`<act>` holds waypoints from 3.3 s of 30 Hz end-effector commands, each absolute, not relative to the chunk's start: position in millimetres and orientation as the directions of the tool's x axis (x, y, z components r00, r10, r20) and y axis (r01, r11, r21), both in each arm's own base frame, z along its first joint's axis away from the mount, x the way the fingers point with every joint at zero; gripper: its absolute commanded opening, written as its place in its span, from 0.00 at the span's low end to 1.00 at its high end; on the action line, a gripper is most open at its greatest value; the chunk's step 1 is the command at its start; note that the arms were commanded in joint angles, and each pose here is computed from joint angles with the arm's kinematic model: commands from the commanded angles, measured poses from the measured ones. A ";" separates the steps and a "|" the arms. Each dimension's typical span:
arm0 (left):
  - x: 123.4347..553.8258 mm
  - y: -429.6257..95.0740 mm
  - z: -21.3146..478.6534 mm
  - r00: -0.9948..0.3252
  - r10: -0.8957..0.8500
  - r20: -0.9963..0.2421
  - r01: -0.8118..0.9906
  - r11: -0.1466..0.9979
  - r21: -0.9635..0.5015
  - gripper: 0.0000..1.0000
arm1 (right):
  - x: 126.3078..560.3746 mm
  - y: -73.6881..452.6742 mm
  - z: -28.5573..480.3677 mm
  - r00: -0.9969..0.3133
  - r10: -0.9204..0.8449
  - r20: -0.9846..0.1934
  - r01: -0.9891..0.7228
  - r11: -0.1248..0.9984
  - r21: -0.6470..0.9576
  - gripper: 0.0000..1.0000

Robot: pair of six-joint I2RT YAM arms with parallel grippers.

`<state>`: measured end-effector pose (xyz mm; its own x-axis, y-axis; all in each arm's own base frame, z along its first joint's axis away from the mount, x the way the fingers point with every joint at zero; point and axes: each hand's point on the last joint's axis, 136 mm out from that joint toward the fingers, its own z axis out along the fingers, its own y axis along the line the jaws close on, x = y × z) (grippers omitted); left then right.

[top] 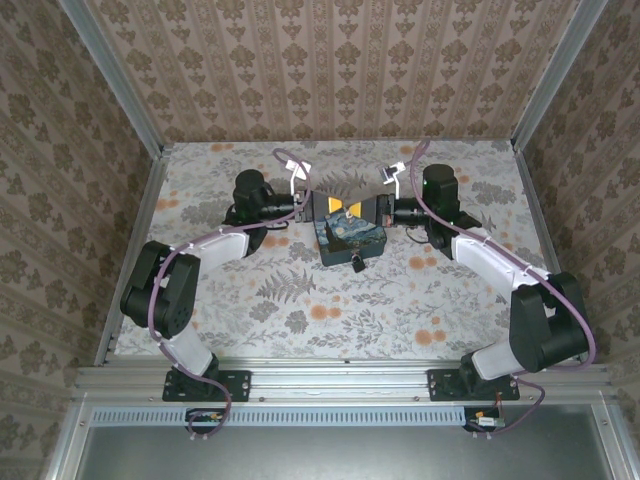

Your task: Unlock a padlock with a key

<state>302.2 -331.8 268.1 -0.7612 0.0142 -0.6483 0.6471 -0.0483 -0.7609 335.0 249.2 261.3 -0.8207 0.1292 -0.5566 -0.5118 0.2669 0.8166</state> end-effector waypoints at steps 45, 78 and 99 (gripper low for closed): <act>303.6 -341.2 289.0 -0.749 -0.125 -0.651 0.661 -0.084 -0.745 0.00 | 347.7 248.0 280.5 -0.785 0.262 -0.562 -0.513 0.234 0.826 0.26; 308.2 -334.7 303.0 -0.739 -0.174 -0.651 0.671 -0.094 -0.736 0.00 | 346.1 256.8 269.6 -0.813 0.241 -0.531 -0.489 0.215 0.845 0.32; 308.5 -334.2 300.6 -0.741 -0.188 -0.644 0.666 -0.091 -0.740 0.00 | 339.7 259.4 278.7 -0.781 0.248 -0.573 -0.542 0.187 0.819 0.00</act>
